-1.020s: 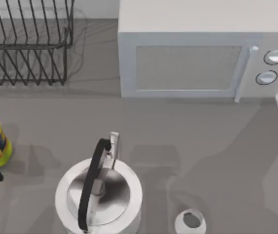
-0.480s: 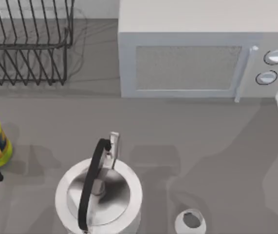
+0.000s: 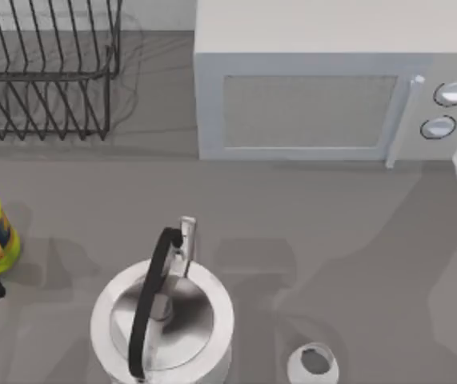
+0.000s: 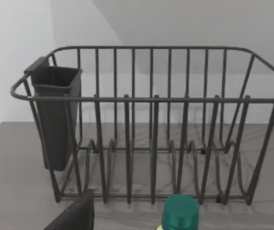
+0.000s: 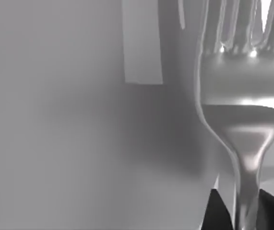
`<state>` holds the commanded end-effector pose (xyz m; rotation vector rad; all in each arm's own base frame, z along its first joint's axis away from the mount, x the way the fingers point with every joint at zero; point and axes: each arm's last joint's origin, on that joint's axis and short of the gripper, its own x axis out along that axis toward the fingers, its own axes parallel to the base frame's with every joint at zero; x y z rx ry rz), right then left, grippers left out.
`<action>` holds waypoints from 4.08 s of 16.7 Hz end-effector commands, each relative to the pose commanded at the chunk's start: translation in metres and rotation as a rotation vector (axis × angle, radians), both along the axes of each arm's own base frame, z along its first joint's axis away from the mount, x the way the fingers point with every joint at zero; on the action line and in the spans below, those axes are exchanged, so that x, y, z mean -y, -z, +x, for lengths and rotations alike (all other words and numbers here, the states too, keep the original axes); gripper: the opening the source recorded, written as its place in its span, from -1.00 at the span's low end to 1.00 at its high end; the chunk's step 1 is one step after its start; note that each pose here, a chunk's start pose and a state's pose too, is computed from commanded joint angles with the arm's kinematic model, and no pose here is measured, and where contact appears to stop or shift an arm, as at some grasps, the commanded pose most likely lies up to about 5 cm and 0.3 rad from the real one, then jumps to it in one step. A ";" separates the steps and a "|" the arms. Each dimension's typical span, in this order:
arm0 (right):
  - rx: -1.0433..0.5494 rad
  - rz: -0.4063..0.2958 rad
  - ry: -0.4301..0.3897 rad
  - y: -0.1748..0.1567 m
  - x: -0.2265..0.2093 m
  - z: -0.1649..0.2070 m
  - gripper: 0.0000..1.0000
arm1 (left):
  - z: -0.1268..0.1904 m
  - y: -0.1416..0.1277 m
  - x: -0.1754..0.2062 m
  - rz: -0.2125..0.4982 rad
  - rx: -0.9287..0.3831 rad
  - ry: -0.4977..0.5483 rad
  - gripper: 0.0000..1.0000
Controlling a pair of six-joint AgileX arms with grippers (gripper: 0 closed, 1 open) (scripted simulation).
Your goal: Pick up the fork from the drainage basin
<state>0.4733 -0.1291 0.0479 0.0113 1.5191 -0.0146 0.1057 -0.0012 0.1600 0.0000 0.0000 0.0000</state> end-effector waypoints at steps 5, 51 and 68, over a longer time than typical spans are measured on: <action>-0.020 0.005 0.000 -0.066 0.002 0.004 -1.00 | 0.000 0.000 0.000 0.000 0.000 0.000 1.00; -0.089 -0.067 -0.061 -0.173 -0.300 -0.169 -1.00 | 0.000 0.000 0.000 0.000 0.000 0.000 1.00; -0.052 0.002 -0.007 -0.112 -0.284 -0.150 -0.40 | 0.000 0.000 0.000 0.000 0.000 0.000 1.00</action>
